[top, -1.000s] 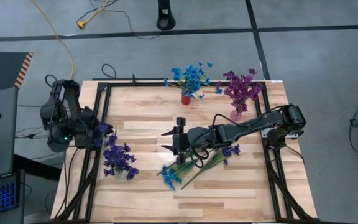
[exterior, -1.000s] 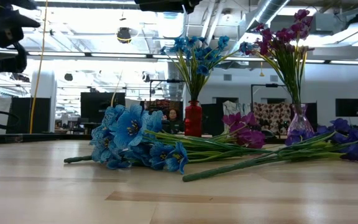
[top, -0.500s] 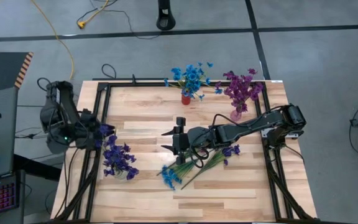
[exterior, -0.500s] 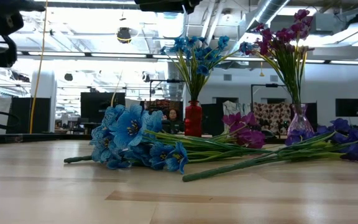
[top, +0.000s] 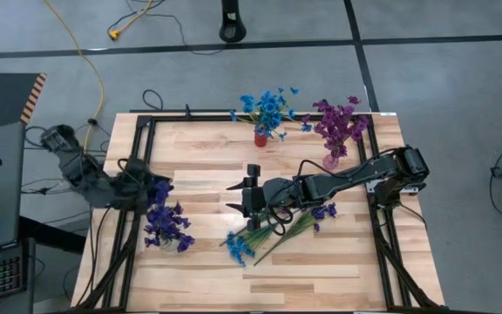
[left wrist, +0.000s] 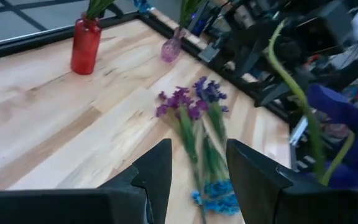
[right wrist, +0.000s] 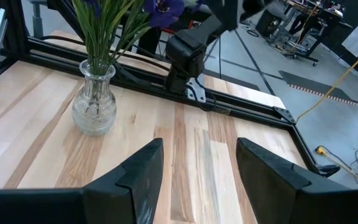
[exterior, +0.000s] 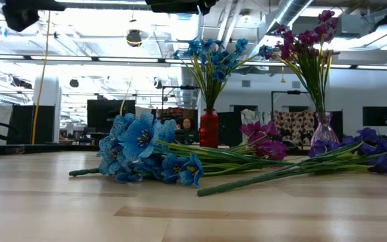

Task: Sort flowers into vase by color
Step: Put the dark blue flowers into the transparent vase

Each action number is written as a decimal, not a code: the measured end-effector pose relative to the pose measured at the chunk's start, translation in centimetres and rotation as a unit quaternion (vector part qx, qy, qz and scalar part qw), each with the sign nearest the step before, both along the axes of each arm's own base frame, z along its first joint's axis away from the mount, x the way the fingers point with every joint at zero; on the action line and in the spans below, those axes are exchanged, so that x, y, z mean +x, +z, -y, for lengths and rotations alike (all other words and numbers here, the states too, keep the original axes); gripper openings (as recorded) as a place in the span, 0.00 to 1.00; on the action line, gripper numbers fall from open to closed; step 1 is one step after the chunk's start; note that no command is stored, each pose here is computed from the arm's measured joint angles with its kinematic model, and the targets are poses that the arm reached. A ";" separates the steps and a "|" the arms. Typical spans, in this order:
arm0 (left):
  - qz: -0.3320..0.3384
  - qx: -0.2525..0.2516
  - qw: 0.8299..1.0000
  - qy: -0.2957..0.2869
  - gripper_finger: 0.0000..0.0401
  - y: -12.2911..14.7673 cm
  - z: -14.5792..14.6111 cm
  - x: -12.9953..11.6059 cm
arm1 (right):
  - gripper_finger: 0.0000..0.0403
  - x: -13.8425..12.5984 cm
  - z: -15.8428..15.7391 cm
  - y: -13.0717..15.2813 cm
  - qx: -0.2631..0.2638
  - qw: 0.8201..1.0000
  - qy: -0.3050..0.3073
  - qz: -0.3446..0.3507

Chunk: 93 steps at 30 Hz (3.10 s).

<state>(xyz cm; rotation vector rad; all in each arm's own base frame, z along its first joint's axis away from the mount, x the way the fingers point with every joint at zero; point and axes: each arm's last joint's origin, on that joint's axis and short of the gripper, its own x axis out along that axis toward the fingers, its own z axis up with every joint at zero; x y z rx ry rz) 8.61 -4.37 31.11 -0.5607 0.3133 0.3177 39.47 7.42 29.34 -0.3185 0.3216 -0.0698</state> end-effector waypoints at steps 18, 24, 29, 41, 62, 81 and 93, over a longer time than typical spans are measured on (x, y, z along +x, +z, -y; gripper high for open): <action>-0.014 0.055 0.998 -0.020 0.35 0.9 -3.1 2.0 | 0.57 -0.9 -1.2 -1.5 -0.018 0.996 0.016 -0.084; -0.003 0.080 0.997 -0.005 0.35 1.3 -3.6 2.2 | 0.57 -1.0 -1.5 -1.6 -0.020 0.996 0.020 -0.090; 0.019 0.096 0.995 -0.023 0.35 1.8 -3.9 2.5 | 0.57 -1.1 -1.5 -1.7 -0.020 0.995 0.020 -0.092; -0.019 0.117 0.992 -0.042 0.35 1.1 -5.3 5.8 | 0.57 -2.7 -2.3 -3.5 -0.016 0.979 0.015 -0.204; -0.128 0.138 0.982 0.000 0.35 -1.6 -7.0 9.4 | 0.57 -6.8 -3.4 -7.4 0.087 0.904 -0.023 -0.419; -0.166 0.146 0.975 -0.012 0.35 -2.8 -7.1 10.7 | 0.50 -7.4 -6.6 -11.5 0.043 0.866 0.004 -0.498; -0.166 0.146 0.975 -0.012 0.35 -2.8 -7.1 10.7 | 0.49 -6.8 -5.3 -13.9 0.043 0.835 -0.022 -0.548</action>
